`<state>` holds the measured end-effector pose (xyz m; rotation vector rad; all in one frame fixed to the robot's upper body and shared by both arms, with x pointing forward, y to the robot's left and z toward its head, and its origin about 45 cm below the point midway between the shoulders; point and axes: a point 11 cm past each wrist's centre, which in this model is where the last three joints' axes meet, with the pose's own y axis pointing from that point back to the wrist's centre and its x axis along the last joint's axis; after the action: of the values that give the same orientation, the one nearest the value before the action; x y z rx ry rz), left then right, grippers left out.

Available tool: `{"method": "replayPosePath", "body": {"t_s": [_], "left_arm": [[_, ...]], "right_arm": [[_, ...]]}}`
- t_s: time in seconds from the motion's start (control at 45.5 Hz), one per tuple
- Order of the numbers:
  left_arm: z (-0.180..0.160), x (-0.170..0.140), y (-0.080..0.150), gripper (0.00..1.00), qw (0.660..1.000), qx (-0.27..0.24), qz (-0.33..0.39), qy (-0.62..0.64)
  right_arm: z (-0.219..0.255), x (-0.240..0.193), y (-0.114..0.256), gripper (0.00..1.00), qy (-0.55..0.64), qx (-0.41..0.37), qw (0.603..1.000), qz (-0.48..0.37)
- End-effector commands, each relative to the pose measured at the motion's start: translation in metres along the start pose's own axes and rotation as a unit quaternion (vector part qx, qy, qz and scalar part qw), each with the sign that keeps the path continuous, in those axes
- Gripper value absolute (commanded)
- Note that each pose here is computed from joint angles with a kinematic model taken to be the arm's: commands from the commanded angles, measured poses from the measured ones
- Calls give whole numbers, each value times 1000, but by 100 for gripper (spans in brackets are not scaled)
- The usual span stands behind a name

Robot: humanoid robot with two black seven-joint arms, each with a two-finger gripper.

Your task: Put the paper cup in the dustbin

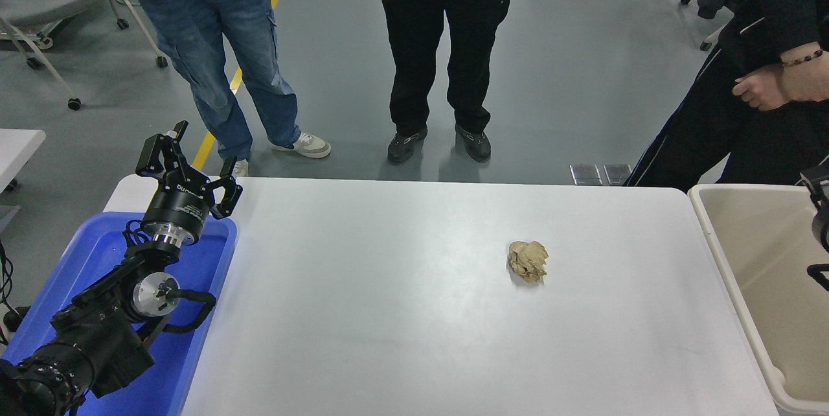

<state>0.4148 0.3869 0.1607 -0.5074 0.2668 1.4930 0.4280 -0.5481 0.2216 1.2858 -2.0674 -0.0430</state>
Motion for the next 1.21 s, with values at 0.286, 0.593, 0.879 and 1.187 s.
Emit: {"method": "replayPosePath", "body": {"t_s": [0.286,0.593,0.879,1.187], "left_arm": [[0,0,0,100,1000,0,0,0],[0,0,0,100,1000,0,0,0],[0,0,0,100,1000,0,-1,0],[0,0,0,100,1000,0,0,0]], "right_arm": [[-160,-18,48,99,-274,192,934,-129],[-149,-32,63,99,-350,275,886,-129],[-65,-86,65,99,-368,281,879,-114],[-4,-140,74,99,-389,210,886,-141]]}}
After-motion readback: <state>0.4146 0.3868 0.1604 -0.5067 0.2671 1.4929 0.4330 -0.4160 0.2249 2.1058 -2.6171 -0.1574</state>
